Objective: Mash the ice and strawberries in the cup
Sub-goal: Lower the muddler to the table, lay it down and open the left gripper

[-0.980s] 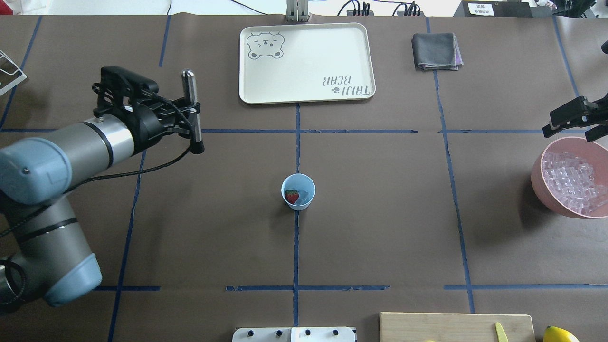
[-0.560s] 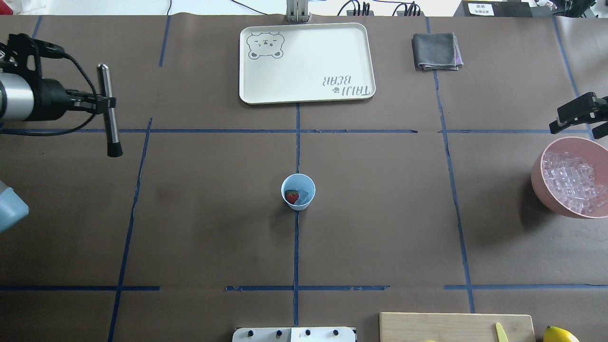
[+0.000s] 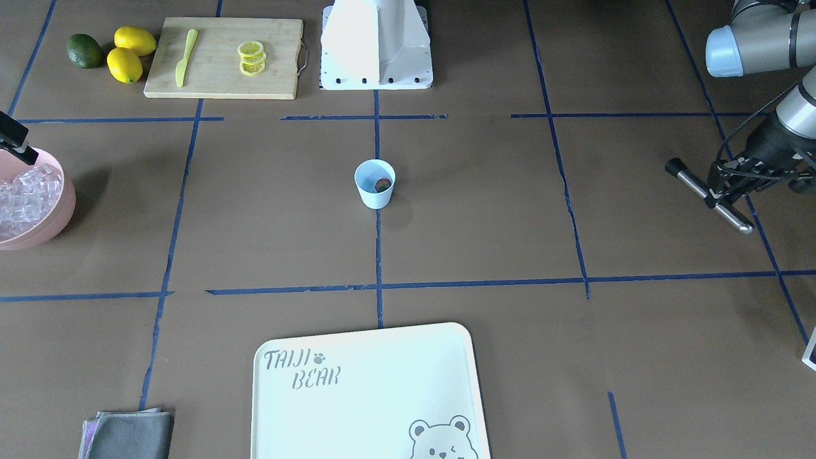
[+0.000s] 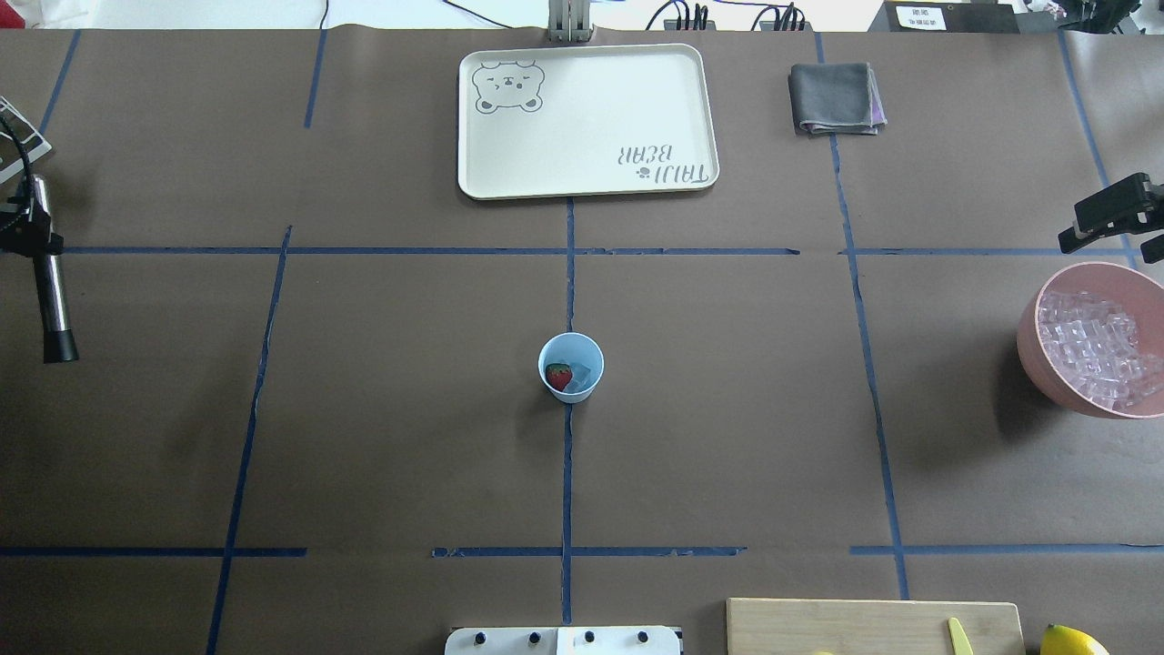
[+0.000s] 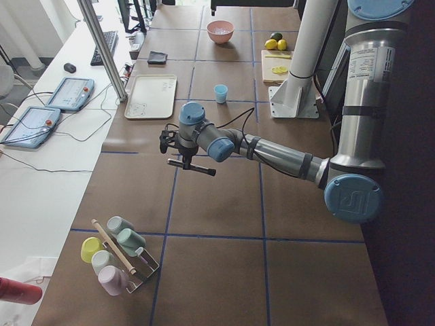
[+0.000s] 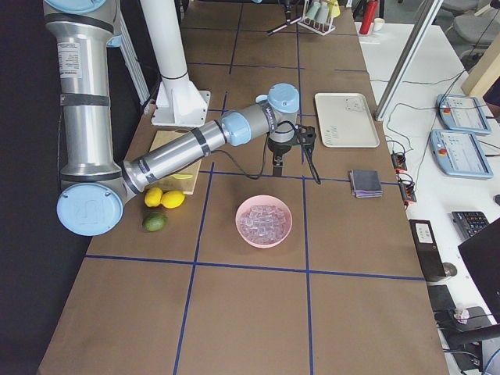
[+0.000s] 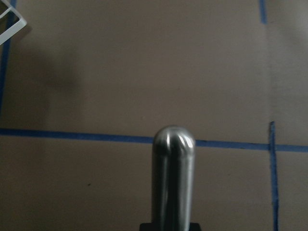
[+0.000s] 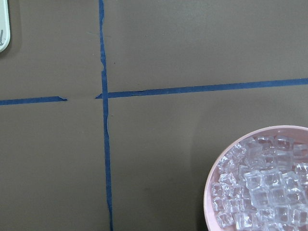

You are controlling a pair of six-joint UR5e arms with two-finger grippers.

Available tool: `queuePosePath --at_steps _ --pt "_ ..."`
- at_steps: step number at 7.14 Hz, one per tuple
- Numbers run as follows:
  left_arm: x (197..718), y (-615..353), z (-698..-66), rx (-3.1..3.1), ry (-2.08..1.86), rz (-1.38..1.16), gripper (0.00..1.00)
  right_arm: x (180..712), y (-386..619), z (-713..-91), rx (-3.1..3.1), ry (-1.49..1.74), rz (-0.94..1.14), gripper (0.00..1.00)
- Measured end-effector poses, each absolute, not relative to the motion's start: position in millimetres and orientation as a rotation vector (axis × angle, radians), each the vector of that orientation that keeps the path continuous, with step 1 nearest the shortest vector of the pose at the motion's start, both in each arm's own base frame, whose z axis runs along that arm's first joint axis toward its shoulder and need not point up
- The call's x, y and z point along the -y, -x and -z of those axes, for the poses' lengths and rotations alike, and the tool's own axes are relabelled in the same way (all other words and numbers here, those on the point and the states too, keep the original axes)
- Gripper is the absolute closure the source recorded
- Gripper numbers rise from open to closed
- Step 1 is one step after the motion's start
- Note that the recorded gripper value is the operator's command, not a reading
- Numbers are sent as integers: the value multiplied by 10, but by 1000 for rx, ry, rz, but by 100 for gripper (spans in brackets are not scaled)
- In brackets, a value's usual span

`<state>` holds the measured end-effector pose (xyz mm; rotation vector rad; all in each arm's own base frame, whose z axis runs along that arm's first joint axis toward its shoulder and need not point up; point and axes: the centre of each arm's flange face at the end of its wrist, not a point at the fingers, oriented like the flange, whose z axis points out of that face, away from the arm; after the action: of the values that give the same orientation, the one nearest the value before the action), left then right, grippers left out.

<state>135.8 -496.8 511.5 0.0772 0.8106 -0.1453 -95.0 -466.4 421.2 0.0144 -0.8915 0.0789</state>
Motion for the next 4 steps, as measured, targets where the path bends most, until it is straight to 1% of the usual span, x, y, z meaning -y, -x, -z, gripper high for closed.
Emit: queuePosePath --at_steps 2,4 --pt "4820 -1318 -5449 -727 42 114 100 4656 945 -4189 892 -20 -77 0" --pt "4736 -1516 -5558 -689 119 78 100 4641 935 -4169 888 -28 -77 1"
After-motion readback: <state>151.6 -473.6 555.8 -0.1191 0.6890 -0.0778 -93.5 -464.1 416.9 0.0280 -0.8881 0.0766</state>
